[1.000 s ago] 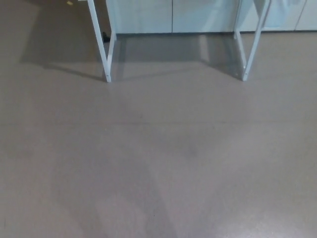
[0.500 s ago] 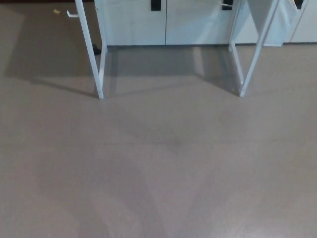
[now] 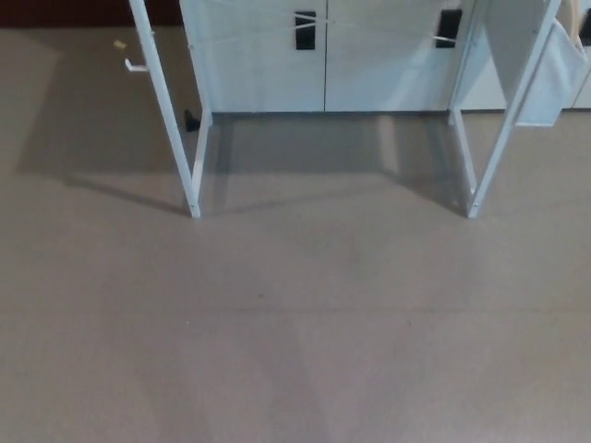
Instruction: The robot walk towards a table in front and pick up a black pencil case on the left hand side and put the pencil case into a small container on the right hand side
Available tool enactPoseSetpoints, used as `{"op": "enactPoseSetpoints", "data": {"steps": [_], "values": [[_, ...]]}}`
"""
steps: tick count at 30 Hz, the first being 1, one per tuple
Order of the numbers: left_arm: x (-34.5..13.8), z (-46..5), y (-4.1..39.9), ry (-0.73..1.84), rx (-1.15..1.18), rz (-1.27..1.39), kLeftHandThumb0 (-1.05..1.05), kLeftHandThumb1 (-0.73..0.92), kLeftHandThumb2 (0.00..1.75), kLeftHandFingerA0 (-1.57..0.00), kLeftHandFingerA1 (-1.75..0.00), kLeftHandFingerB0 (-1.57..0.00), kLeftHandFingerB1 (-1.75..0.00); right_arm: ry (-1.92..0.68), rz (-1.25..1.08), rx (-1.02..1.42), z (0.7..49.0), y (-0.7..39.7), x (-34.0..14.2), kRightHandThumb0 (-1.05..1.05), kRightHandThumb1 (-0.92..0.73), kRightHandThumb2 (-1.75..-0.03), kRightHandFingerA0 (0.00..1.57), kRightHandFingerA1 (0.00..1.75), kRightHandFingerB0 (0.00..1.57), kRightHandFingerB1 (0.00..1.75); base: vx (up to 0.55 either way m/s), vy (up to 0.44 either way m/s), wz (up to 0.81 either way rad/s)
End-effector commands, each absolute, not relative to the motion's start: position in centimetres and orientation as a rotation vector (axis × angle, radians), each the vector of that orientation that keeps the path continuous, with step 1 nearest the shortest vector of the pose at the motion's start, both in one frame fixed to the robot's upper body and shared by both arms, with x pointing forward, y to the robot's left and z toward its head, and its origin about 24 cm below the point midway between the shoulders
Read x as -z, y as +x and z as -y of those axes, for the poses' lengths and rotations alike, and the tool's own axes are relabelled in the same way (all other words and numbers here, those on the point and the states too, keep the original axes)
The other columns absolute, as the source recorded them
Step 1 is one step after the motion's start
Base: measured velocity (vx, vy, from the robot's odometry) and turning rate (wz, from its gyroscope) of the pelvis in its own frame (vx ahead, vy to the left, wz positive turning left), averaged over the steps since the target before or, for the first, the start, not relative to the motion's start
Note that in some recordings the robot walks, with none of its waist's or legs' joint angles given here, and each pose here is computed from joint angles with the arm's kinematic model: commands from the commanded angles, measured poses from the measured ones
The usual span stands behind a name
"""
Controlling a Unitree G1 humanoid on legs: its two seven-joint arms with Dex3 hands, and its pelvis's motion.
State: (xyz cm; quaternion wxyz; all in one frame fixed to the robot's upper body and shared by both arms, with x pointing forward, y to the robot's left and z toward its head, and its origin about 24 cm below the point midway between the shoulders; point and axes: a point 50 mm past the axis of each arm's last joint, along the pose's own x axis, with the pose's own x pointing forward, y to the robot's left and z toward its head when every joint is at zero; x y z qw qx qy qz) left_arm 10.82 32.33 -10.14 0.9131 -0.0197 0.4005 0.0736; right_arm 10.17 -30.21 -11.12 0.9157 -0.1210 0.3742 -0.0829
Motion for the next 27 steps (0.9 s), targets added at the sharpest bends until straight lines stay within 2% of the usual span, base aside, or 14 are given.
{"op": "enactPoseSetpoints", "data": {"steps": [1,2,6,7,16,17,19,20,26,27], "values": [[9.9,-33.0,10.2,-0.014,-0.162,-0.825,-0.13,0.43,0.89,-0.45,-0.65,-0.14,-0.49,-0.256,-0.786,0.170,30.3,9.3,11.2,-0.28,-0.64,-0.59,0.57,0.45,0.42,0.38,0.22,-0.080,-0.03],[9.9,-33.0,10.2,-0.013,-0.165,-0.828,-0.16,0.60,0.58,-0.53,-0.49,-0.27,-0.33,-0.258,-0.787,0.168,30.3,9.2,11.3,-0.28,-0.63,-0.59,0.56,0.45,0.42,0.38,0.20,-0.039,-0.04],[10.0,-33.0,10.2,-0.015,-0.164,-0.830,-0.19,0.59,0.59,-0.51,-0.50,-0.27,-0.35,-0.254,-0.793,0.172,30.3,9.2,11.3,-0.27,-0.63,-0.59,0.57,0.45,0.42,0.38,0.18,0.043,-0.09],[10.0,-33.0,10.1,-0.018,-0.164,-0.832,-0.14,0.61,0.57,-0.50,-0.47,-0.28,-0.34,-0.262,-0.792,0.163,30.3,9.2,11.3,-0.28,-0.63,-0.59,0.56,0.45,0.42,0.38,0.20,0.114,-0.17],[10.0,-33.0,9.9,-0.009,-0.149,-0.838,-0.15,0.62,0.58,-0.50,-0.47,-0.28,-0.34,-0.271,-0.800,0.159,30.3,8.8,11.4,-0.30,-0.64,-0.59,0.57,0.45,0.42,0.38,0.29,0.157,-0.04],[10.0,-33.0,9.9,-0.018,-0.138,-0.838,-0.12,0.45,0.90,-0.39,-0.61,-0.16,-0.49,-0.272,-0.800,0.155,30.3,8.7,11.4,-0.31,-0.64,-0.59,0.57,0.46,0.41,0.38,0.24,0.023,0.09],[10.0,-32.9,9.9,-0.024,-0.144,-0.840,-0.12,0.45,0.89,-0.40,-0.62,-0.16,-0.49,-0.276,-0.800,0.153,30.3,8.7,11.4,-0.32,-0.64,-0.59,0.59,0.46,0.42,0.38,0.22,-0.023,0.07],[10.0,-33.0,9.9,-0.023,-0.150,-0.843,-0.14,0.62,0.58,-0.50,-0.46,-0.30,-0.35,-0.278,-0.802,0.151,30.2,8.6,11.5,-0.31,-0.64,-0.59,0.59,0.45,0.42,0.38,0.22,-0.065,0.07],[10.0,-33.0,9.8,0.002,-0.139,-0.846,-0.15,0.63,0.58,-0.49,-0.46,-0.32,-0.35,-0.261,-0.806,0.151,30.1,8.3,11.6,-0.30,-0.65,-0.59,0.61,0.46,0.43,0.39,0.22,-0.192,0.20],[10.0,-33.0,9.8,0.004,-0.135,-0.846,-0.12,0.45,0.90,-0.42,-0.62,-0.20,-0.50,-0.260,-0.805,0.150,30.1,8.3,11.5,-0.30,-0.64,-0.59,0.61,0.46,0.43,0.39,0.13,-0.297,0.26]]}}
